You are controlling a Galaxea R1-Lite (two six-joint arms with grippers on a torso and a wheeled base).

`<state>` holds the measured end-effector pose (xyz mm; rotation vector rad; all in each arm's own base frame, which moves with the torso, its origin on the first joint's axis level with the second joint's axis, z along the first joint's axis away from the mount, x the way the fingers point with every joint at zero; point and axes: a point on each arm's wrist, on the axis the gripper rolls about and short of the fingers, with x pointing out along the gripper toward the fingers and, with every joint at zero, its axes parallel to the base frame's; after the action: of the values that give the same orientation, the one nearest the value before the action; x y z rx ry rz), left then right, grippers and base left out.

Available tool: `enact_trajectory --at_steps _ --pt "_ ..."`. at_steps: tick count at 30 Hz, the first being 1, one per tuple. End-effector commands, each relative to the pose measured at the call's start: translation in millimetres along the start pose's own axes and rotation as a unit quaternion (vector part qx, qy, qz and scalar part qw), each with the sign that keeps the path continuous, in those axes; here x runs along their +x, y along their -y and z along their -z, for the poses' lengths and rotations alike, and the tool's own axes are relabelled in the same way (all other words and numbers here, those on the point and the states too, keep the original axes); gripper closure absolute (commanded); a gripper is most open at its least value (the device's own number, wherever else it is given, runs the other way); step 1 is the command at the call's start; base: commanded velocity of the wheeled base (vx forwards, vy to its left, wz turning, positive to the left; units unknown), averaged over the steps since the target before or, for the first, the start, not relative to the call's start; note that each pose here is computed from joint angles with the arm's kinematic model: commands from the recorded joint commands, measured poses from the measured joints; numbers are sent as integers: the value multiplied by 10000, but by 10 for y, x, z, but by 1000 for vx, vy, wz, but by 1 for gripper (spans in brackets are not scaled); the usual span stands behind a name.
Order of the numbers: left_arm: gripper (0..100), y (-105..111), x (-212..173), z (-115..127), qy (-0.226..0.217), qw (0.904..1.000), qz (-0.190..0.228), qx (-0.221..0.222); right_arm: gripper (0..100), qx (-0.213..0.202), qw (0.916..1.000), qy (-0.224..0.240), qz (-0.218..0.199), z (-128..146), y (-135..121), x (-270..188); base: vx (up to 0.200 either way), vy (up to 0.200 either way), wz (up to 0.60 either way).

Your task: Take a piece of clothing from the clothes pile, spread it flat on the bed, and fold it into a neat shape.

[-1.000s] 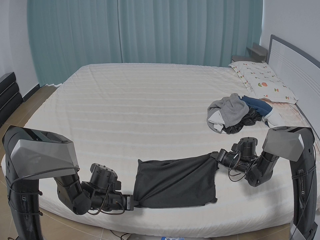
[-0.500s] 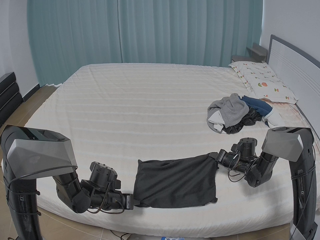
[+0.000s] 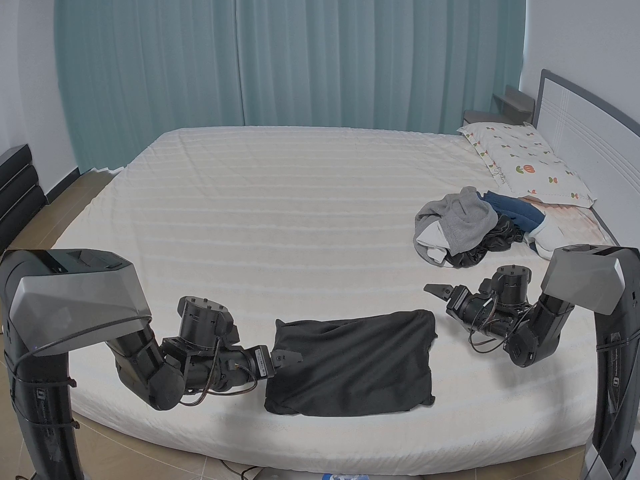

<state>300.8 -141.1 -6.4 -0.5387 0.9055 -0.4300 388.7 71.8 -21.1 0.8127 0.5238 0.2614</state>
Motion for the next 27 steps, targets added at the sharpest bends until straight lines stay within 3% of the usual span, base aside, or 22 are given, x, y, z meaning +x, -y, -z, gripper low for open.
enact_trajectory --at_steps 1,7,12,18,19,23,27 --pt "0 -84 258 5 313 9994 -116 -49 0 144 9998 95 83 -100 33 -119 0 0 0" --pt "0 -31 460 -184 673 9977 29 -6 0 196 9993 -327 19 9 53 -240 0 0 0" --pt "0 -69 659 -320 1136 9933 -211 -16 0 191 9987 -466 16 75 60 -236 0 0 0" --pt "0 -118 809 -330 1224 9920 -299 -18 0 182 9986 -494 4 94 49 -229 0 0 0" --pt "100 -118 829 -330 1230 9920 -295 -21 0 180 9986 -500 0 98 45 -227 0 0 0" --pt "100 -127 910 -407 1461 9886 -350 -99 0 177 9985 -510 11 105 52 -228 0 0 0" --pt "100 -98 956 -511 1875 9800 -453 -493 0 176 9985 -521 12 111 50 -229 0 0 0"
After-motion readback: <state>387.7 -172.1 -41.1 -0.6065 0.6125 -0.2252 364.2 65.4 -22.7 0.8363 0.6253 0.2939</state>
